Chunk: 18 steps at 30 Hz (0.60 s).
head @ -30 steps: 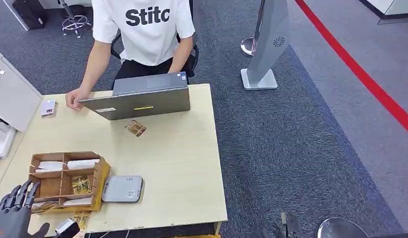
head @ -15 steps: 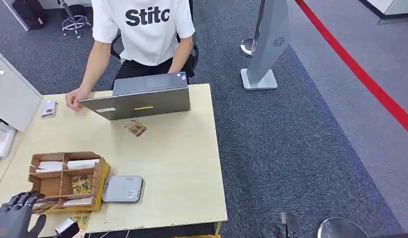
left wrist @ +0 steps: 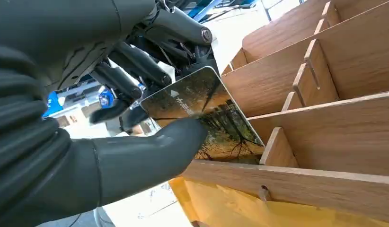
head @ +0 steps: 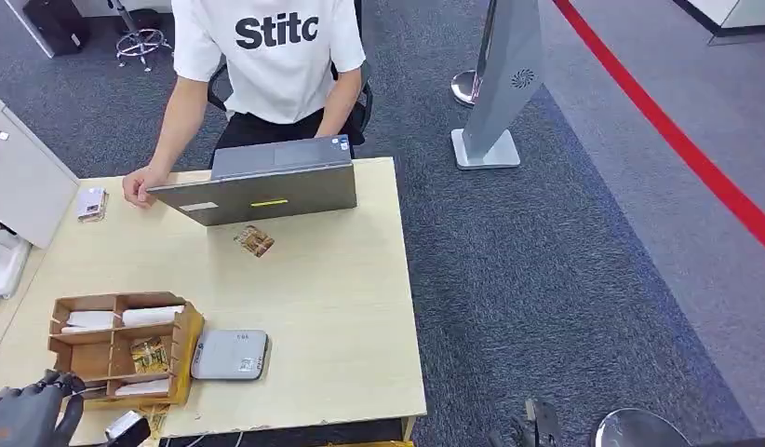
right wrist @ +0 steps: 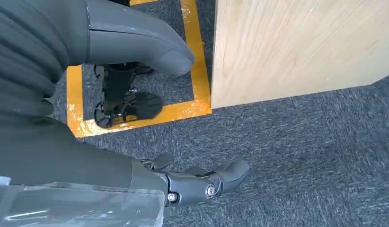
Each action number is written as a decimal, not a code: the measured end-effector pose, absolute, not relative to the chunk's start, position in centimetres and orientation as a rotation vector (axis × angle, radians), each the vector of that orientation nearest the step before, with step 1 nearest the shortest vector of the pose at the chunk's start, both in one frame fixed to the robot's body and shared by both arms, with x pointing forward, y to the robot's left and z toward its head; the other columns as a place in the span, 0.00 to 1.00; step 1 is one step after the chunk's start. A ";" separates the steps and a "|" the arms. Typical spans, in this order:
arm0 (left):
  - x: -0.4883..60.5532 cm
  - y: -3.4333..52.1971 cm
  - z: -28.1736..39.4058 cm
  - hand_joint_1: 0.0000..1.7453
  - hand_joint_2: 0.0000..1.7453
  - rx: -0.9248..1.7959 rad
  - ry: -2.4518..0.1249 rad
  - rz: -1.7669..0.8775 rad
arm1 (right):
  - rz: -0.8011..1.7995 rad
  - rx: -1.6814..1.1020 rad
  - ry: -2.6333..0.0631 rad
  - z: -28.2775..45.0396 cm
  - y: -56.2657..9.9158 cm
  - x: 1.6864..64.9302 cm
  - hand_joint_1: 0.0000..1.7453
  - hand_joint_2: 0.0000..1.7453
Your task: Pass the card to the sensor for recognition and then transmit it.
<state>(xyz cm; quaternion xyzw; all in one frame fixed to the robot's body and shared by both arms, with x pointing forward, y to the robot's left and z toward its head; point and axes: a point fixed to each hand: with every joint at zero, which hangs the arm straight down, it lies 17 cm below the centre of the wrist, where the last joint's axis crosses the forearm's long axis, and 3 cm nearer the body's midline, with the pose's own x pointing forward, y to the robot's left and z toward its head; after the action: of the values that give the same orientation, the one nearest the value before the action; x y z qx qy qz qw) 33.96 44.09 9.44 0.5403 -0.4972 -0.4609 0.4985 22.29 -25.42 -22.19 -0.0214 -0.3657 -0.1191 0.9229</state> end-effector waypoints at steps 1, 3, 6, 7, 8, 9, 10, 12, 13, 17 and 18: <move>34.0 44.1 9.4 1.00 1.00 1.307 -1.203 -1.115 | -0.244 -0.044 -0.751 -22.2 -25.4 22.3 0.00 1.00; 34.0 44.1 9.5 1.00 1.00 1.311 -1.206 -1.114 | -0.245 -0.044 -0.751 -22.2 -25.4 22.3 0.00 1.00; 34.2 44.3 10.6 1.00 1.00 1.341 -1.226 -1.113 | -0.247 -0.044 -0.751 -22.2 -25.4 22.3 0.00 1.00; 34.4 44.4 11.3 1.00 1.00 1.360 -1.238 -1.114 | -0.247 -0.045 -0.752 -22.2 -25.4 22.3 0.00 1.00; 34.6 44.6 12.1 1.00 1.00 1.374 -1.250 -1.113 | -0.247 -0.045 -0.753 -22.2 -25.4 22.3 0.00 1.00; 34.8 44.8 12.7 1.00 1.00 1.386 -1.257 -1.112 | -0.247 -0.045 -0.753 -22.2 -25.4 22.3 0.00 1.00; 34.9 44.9 13.2 1.00 1.00 1.396 -1.264 -1.110 | -0.247 -0.045 -0.753 -22.2 -25.5 22.3 0.00 1.00; 35.2 45.0 14.0 1.00 1.00 1.412 -1.274 -1.111 | -0.247 -0.045 -0.753 -22.2 -25.4 22.3 0.00 1.00; 35.2 45.0 14.2 1.00 1.00 1.416 -1.278 -1.112 | -0.247 -0.045 -0.753 -22.2 -25.4 22.3 0.00 1.00; 35.3 45.0 15.0 1.00 1.00 1.436 -1.297 -1.105 | -0.247 -0.045 -0.754 -22.2 -25.5 22.3 0.00 1.00; 35.4 45.0 15.7 1.00 1.00 1.452 -1.312 -1.101 | -0.247 -0.045 -0.756 -22.1 -25.5 22.3 0.00 1.00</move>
<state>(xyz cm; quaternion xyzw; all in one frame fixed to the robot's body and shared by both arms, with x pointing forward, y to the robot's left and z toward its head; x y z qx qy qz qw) 35.40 44.97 15.66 0.5830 -0.5266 -0.4418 0.4331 22.31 -25.46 -22.14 -0.0218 -0.3680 -0.1203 0.9218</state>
